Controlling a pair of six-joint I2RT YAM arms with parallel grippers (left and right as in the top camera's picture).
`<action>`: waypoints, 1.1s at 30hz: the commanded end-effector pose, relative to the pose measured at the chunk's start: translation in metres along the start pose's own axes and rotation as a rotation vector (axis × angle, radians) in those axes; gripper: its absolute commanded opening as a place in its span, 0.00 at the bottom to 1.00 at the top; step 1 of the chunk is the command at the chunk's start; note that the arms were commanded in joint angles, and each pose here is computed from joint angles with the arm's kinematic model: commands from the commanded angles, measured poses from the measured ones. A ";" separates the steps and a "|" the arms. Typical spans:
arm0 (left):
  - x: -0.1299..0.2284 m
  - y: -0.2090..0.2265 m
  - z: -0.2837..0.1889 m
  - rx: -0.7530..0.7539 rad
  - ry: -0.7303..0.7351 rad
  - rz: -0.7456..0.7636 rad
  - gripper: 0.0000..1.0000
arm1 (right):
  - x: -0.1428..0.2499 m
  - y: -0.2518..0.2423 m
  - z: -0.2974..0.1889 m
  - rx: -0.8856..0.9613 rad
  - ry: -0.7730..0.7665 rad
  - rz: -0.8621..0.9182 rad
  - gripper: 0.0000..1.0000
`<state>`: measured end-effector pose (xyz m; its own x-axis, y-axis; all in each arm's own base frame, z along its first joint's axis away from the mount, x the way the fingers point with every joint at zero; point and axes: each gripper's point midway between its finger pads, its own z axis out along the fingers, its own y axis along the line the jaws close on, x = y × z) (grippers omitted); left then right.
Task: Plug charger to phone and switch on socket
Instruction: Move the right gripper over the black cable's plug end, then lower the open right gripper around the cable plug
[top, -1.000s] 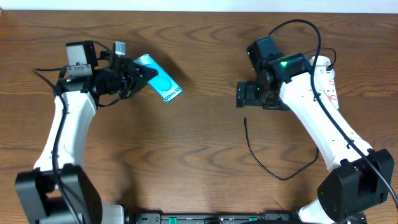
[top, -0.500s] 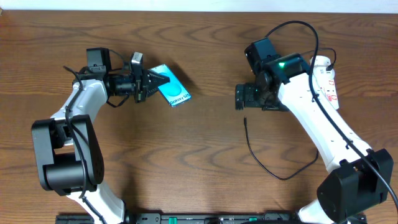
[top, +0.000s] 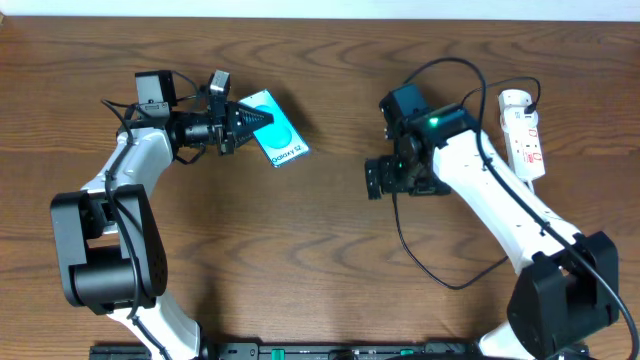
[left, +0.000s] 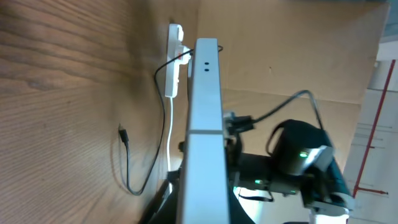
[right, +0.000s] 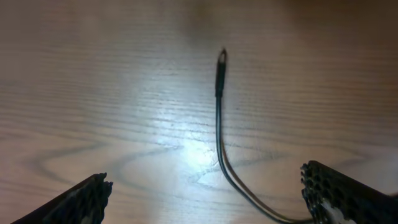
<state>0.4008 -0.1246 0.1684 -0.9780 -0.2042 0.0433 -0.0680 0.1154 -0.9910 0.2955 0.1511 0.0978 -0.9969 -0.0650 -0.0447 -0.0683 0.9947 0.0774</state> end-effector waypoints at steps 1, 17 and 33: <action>0.009 -0.017 0.000 0.067 0.050 0.038 0.08 | 0.010 -0.002 0.014 0.004 0.030 0.007 0.97; 0.022 -0.023 0.021 0.081 0.119 0.060 0.07 | 0.030 -0.012 0.049 0.022 0.068 0.052 0.96; 0.023 -0.023 0.023 0.081 0.123 0.063 0.07 | 0.024 -0.012 0.077 0.037 0.097 0.120 0.86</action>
<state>0.3881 -0.1541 0.1764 -0.9941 -0.1057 0.0239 -0.0328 0.0831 -0.9960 0.2798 0.1440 0.0315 -0.9996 0.0153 0.0216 0.0165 0.9984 0.0533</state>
